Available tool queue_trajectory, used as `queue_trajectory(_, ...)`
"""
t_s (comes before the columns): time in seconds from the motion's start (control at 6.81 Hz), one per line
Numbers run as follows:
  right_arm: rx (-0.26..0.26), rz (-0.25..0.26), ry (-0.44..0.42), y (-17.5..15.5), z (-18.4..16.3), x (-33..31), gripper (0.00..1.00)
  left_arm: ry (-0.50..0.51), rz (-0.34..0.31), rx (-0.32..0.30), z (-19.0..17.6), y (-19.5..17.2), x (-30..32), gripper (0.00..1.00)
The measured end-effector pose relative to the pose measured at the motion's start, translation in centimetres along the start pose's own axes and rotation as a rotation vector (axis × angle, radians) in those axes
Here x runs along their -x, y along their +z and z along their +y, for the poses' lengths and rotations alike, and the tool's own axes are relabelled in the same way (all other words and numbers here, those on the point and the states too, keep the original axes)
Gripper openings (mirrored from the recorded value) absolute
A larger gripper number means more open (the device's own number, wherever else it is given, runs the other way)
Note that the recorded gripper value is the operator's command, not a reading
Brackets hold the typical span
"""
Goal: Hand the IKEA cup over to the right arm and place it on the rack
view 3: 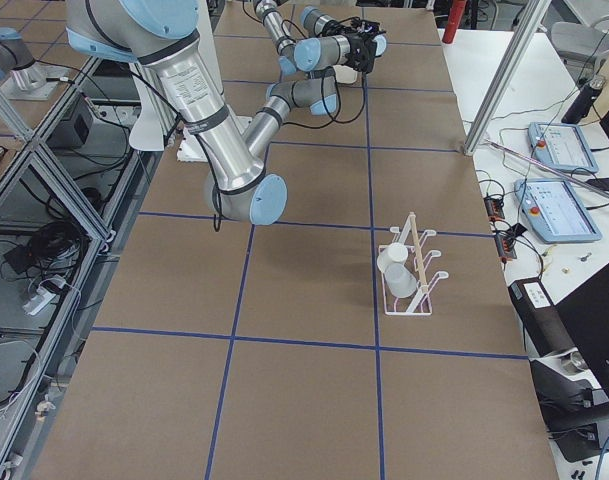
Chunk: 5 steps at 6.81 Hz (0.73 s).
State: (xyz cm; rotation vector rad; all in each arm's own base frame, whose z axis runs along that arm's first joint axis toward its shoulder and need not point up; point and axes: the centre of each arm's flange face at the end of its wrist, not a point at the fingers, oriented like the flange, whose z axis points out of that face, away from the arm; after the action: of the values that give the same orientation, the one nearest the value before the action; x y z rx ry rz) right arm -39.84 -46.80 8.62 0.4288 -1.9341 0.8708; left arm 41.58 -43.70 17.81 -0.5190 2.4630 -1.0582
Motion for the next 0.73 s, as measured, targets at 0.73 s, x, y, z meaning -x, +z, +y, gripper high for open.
queue_trajectory(0.73,-0.126,0.071,-0.090,-2.8,-11.2,-2.4,0.00,0.108,-0.024,0.028,0.3,-1.3,-0.7,1.00)
